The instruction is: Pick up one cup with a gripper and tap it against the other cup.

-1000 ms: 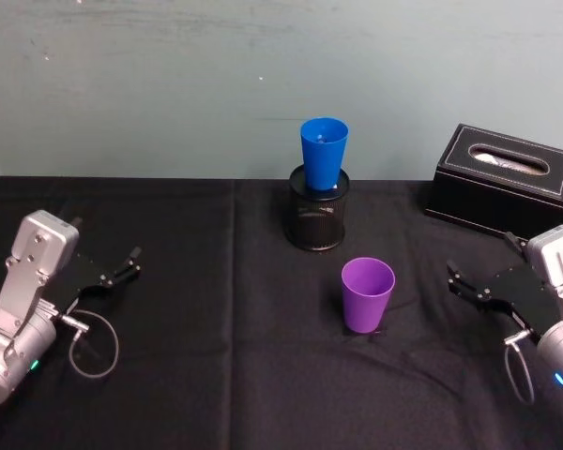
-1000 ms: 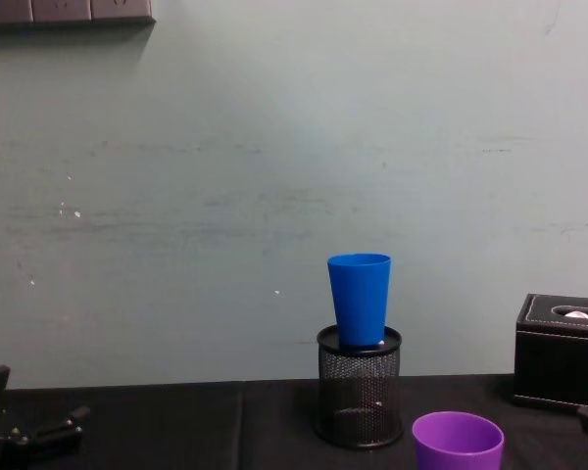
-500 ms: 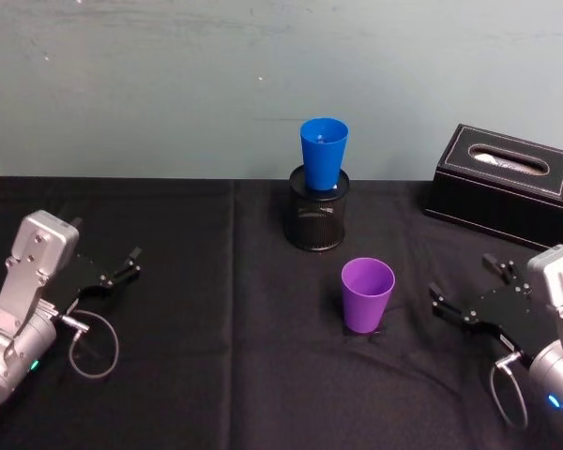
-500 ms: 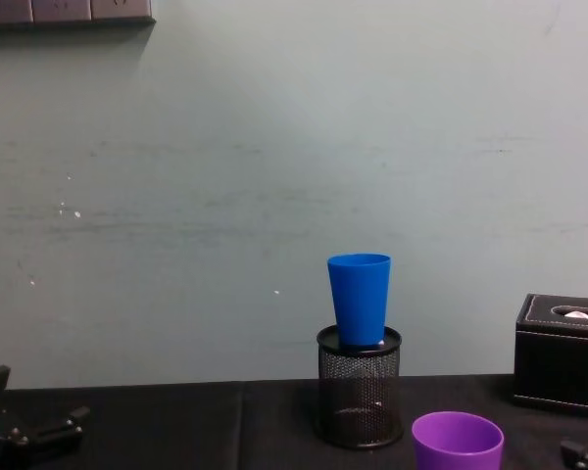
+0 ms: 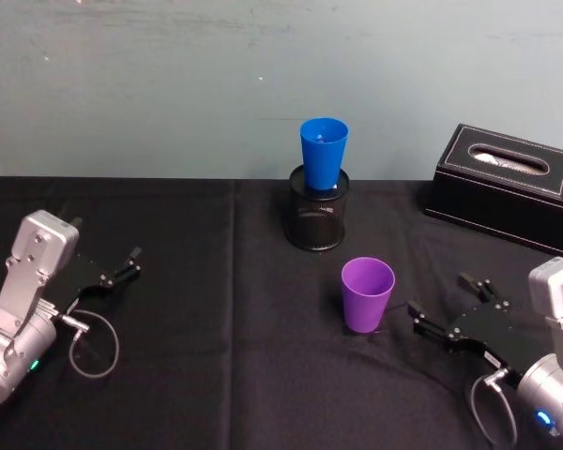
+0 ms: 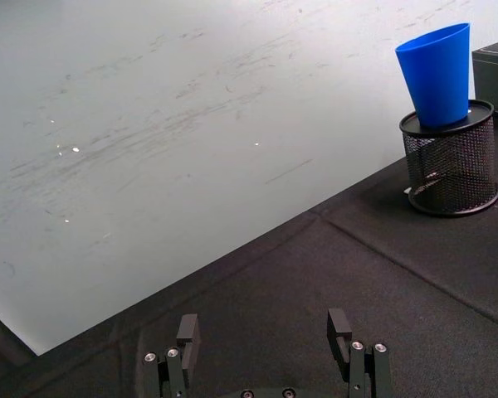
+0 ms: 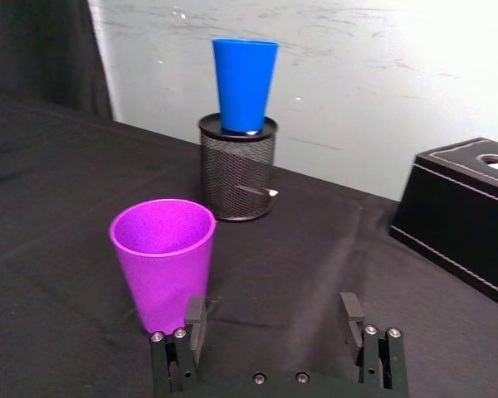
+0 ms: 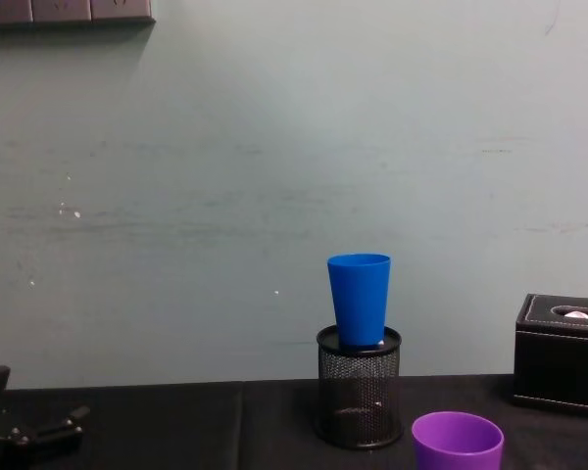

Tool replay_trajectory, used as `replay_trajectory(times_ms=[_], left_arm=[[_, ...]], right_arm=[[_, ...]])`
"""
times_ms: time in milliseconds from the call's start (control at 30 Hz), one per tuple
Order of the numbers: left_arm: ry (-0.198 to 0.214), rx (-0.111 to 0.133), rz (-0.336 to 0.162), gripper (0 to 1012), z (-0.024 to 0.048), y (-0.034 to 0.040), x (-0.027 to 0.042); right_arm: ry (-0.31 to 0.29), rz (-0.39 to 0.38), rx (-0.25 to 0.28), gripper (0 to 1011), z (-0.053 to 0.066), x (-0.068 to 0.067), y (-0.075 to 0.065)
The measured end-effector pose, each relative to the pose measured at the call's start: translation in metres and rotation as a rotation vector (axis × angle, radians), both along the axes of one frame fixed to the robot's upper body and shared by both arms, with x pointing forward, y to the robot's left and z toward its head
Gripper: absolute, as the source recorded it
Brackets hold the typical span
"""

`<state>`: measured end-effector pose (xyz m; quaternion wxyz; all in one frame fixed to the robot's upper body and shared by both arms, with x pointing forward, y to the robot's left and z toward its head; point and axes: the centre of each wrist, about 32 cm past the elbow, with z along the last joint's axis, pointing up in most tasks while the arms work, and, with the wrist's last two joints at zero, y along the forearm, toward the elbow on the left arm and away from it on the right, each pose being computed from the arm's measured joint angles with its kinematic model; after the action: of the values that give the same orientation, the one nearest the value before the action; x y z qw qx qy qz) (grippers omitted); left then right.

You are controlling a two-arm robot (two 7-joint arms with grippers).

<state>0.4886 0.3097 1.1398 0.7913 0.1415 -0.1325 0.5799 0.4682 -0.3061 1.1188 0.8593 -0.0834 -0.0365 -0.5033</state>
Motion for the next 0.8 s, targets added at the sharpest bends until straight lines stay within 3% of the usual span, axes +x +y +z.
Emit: replay_trajectory(times_ms=[800], left_arm=[[0.000,0.000,0.000,1011,0.0000,0.0000,0.0000]], right_arm=[[0.003,0.109,0.020,1004,-0.011,0.004,0.026]])
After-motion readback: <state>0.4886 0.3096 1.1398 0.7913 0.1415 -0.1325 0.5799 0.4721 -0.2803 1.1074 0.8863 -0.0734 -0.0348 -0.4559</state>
